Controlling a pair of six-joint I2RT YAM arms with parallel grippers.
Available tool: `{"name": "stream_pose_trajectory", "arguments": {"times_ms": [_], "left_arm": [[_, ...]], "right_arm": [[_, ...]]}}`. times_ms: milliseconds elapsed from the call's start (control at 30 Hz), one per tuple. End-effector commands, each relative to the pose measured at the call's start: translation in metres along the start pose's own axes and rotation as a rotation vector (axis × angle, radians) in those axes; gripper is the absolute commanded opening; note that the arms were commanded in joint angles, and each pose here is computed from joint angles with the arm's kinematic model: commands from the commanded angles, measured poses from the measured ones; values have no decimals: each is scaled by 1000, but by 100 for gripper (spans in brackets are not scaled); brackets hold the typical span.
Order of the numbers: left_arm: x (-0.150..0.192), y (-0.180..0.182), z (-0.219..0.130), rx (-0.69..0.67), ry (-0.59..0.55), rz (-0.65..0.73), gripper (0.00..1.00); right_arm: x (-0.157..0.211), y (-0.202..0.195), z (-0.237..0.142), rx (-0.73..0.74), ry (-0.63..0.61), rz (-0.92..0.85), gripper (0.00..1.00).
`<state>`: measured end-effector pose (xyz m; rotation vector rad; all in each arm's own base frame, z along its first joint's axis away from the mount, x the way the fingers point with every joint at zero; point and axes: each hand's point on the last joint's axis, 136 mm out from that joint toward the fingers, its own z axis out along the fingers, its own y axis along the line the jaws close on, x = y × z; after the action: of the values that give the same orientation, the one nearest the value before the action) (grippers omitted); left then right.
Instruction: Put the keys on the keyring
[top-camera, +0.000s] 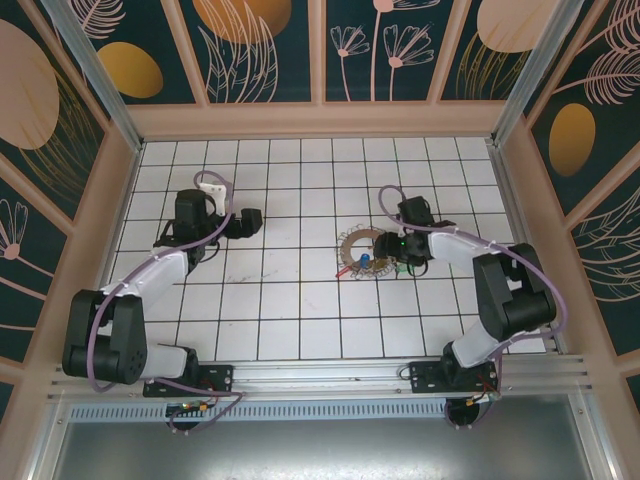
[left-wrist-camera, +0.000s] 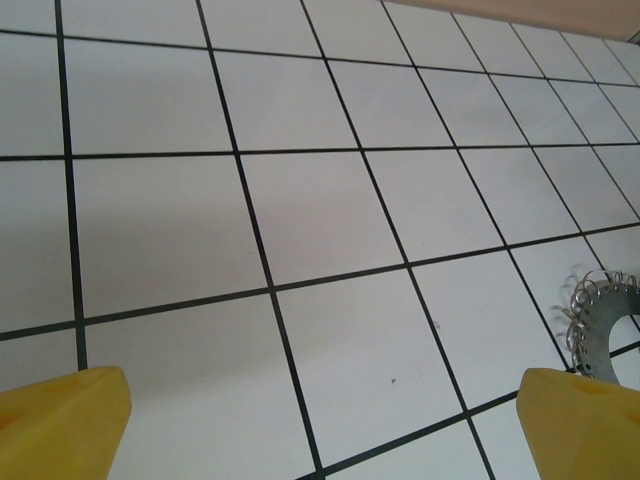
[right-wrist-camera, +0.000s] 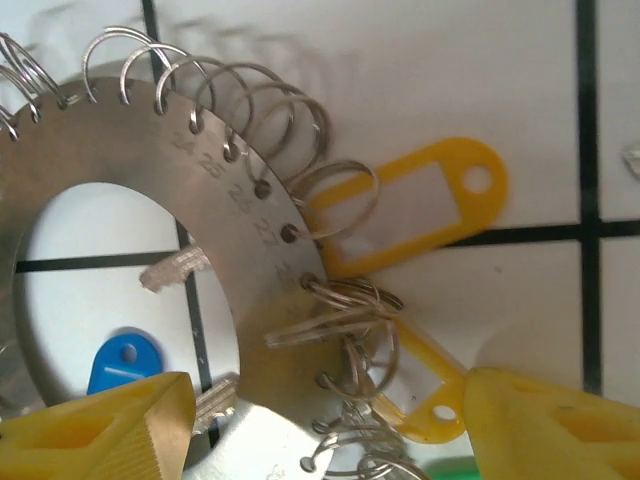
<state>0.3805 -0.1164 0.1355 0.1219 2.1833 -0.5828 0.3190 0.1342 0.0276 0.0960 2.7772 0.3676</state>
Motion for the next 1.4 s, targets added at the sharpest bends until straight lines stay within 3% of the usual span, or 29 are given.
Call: {"name": "stream_pose_trajectory", "arguments": {"times_ms": [0, 167, 367, 533, 667, 800, 1100, 1367], "left_arm": [[-7, -9, 4, 37, 7, 3, 99], [-6, -5, 3, 13, 11, 13, 97], [-6, -4, 4, 4, 12, 9, 94], [-8, -3, 3, -10, 8, 16, 93], [-7, -5, 5, 5, 19, 17, 92], [-4, -13, 6, 52, 20, -23, 93], [-4, -56, 5, 283, 41, -103, 94], [3, -105, -13, 532, 99, -87, 96]], "right_arm": [[-5, -5, 6, 136, -1, -45, 69], [-6, -15, 19, 258, 23, -75, 62], [-5, -17, 30, 368, 62, -102, 66], [-4, -18, 34, 435, 68, -123, 50], [-4, -7, 34, 384, 50, -124, 37], [-14, 8, 24, 310, 3, -137, 34], [-40, 72, -17, -71, -311, -258, 33], [-46, 93, -62, -249, -527, -256, 33]]}}
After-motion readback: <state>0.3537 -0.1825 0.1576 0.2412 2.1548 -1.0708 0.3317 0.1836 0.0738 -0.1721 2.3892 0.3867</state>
